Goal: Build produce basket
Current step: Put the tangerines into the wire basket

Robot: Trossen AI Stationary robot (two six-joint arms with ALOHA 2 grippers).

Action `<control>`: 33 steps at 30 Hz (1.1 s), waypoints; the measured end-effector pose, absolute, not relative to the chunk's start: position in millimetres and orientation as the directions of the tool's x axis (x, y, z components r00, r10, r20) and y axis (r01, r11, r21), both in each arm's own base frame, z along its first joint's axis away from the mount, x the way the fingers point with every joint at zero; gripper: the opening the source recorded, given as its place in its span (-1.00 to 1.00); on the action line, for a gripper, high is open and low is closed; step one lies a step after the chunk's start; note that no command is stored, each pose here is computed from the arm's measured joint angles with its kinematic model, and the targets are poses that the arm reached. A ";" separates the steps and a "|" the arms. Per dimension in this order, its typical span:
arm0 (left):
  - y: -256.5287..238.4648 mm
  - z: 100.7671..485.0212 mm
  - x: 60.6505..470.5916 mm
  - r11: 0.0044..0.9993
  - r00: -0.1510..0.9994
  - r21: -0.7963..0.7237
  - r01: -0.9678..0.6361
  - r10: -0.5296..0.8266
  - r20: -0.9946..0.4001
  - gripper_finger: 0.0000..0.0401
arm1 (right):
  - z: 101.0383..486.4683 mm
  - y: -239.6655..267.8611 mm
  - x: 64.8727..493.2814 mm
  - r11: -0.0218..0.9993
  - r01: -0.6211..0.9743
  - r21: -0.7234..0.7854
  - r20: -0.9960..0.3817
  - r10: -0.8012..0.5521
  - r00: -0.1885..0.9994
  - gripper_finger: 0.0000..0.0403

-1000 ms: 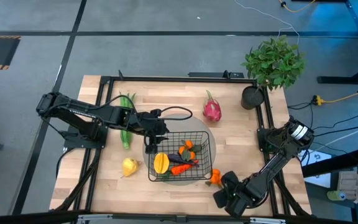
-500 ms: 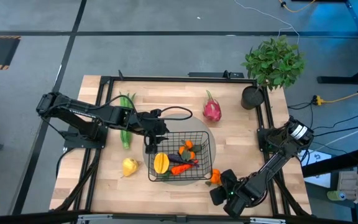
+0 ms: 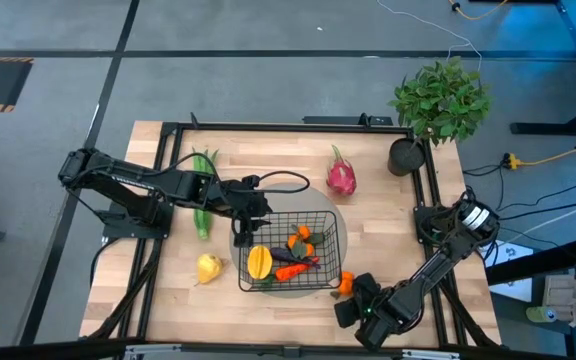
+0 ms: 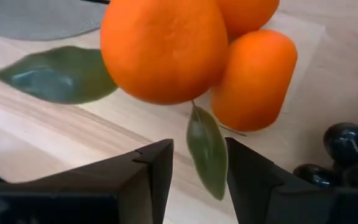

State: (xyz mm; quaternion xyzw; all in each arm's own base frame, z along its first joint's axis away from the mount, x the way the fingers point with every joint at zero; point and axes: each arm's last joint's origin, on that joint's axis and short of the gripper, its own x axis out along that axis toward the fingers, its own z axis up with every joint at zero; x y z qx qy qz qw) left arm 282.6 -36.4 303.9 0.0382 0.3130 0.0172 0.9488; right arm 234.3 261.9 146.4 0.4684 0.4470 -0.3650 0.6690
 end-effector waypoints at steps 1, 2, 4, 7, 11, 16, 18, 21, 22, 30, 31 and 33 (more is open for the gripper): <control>-36.4 303.9 282.6 0.996 0.803 0.083 -0.009 0.057 -0.593 -0.31 | 146.4 261.9 234.3 0.284 0.910 0.303 -0.940 -0.070 0.334 -0.35; -36.4 303.9 282.6 0.996 0.803 0.083 -0.009 0.057 -0.593 -0.31 | 146.4 261.8 234.2 0.271 0.913 0.304 -0.940 -0.072 0.335 -0.35; -36.4 303.9 282.6 0.996 0.803 0.083 -0.009 0.057 -0.593 -0.31 | 146.4 261.3 234.2 0.246 0.917 0.313 -0.936 -0.084 0.342 -0.35; -36.5 303.9 282.6 0.996 0.803 0.083 -0.009 0.056 -0.593 -0.31 | 146.5 260.4 234.3 0.203 0.922 0.329 -0.929 -0.104 0.354 -0.35; -36.4 303.9 282.6 0.997 0.803 0.083 -0.009 0.056 -0.593 -0.31 | 146.5 260.1 234.1 0.180 0.926 0.332 -0.929 -0.109 0.354 -0.35; -36.4 303.9 282.6 0.996 0.803 0.084 -0.008 0.057 -0.593 -0.31 | 146.4 259.3 233.4 0.158 0.931 0.328 -0.930 -0.117 0.347 -0.35; -36.5 304.0 282.6 0.996 0.804 0.084 -0.008 0.057 -0.593 -0.31 | 146.3 258.7 232.9 0.158 0.933 0.323 -0.931 -0.122 0.343 -0.35; -36.4 303.9 282.6 0.996 0.803 0.084 -0.008 0.057 -0.593 -0.31 | 146.2 258.4 232.7 0.160 0.934 0.320 -0.932 -0.125 0.341 -0.35; -36.5 303.9 282.6 0.996 0.804 0.084 -0.008 0.056 -0.592 -0.31 | 146.2 258.3 232.6 0.161 0.934 0.319 -0.932 -0.127 0.340 -0.35; -36.4 303.9 282.6 0.996 0.803 0.085 -0.008 0.057 -0.593 -0.31 | 145.9 256.8 231.1 0.168 0.938 0.302 -0.934 -0.143 0.326 -0.56; -36.4 303.9 282.6 0.996 0.804 0.084 -0.008 0.057 -0.593 -0.31 | 145.9 256.4 230.8 0.169 0.939 0.299 -0.935 -0.146 0.324 -0.64; -36.6 302.6 284.0 0.996 0.802 0.085 -0.008 0.057 -0.594 -0.31 | 145.8 255.7 230.2 0.174 0.941 0.290 -0.936 -0.154 0.317 -0.83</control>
